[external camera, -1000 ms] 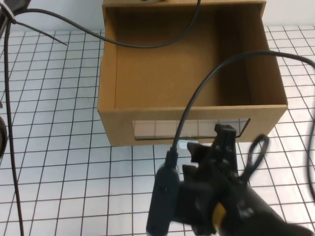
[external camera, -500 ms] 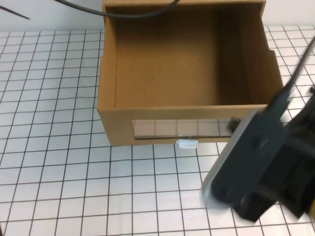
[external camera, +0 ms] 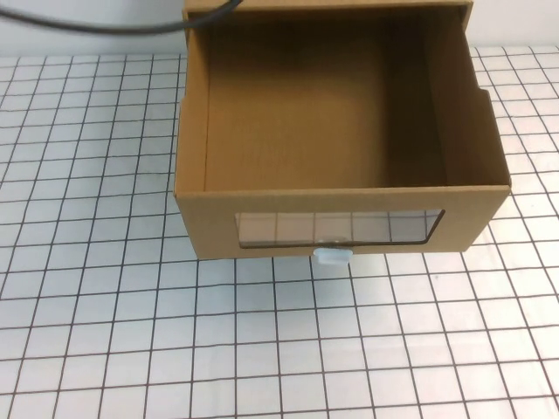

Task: Open the shoe box
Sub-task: 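Pull the top drawer of the cardboard box fully open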

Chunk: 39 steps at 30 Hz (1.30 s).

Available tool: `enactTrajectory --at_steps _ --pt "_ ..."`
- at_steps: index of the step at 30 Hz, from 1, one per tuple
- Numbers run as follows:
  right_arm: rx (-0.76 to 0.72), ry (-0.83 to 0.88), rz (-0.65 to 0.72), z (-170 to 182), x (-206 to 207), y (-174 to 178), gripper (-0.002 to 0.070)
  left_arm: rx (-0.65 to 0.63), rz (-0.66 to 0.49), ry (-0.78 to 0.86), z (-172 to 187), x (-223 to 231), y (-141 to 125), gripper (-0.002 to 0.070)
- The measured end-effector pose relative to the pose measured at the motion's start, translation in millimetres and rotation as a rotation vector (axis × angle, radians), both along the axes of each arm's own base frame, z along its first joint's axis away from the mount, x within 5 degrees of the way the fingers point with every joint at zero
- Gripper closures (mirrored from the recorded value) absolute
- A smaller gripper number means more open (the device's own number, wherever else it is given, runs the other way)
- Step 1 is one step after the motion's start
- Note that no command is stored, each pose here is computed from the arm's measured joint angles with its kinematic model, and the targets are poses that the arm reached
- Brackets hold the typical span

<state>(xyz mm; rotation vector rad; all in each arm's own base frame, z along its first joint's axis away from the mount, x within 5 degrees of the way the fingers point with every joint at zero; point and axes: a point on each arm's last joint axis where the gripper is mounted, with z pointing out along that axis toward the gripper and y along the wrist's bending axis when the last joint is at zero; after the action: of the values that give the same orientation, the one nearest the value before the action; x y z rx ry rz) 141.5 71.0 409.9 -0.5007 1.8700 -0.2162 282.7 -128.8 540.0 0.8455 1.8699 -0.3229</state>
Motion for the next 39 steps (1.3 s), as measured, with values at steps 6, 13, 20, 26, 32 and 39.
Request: enactTrajectory --at_steps 6,13,20,26,32,39 --pt "0.126 0.021 -0.078 -8 -16 -33 0.0689 -0.057 0.075 -0.094 -24 -41 20 0.0678" --pt "0.258 0.030 0.033 -40 -36 -35 0.0689 -0.129 0.203 -0.258 -105 -97 51 0.0678" --pt "0.331 0.043 0.110 -73 -48 -34 0.0689 -0.195 0.300 -0.396 -190 -162 83 0.0678" --pt "0.368 0.058 0.133 -89 -50 -32 0.0690 -0.251 0.328 -0.412 -253 -203 99 0.0678" --pt "0.381 0.062 0.159 -99 -49 -28 0.0690 -0.303 0.356 -0.372 -310 -218 106 0.0678" --pt "0.408 0.056 0.187 -102 -49 -25 0.0689 -0.303 0.370 -0.265 -346 -219 106 0.0678"
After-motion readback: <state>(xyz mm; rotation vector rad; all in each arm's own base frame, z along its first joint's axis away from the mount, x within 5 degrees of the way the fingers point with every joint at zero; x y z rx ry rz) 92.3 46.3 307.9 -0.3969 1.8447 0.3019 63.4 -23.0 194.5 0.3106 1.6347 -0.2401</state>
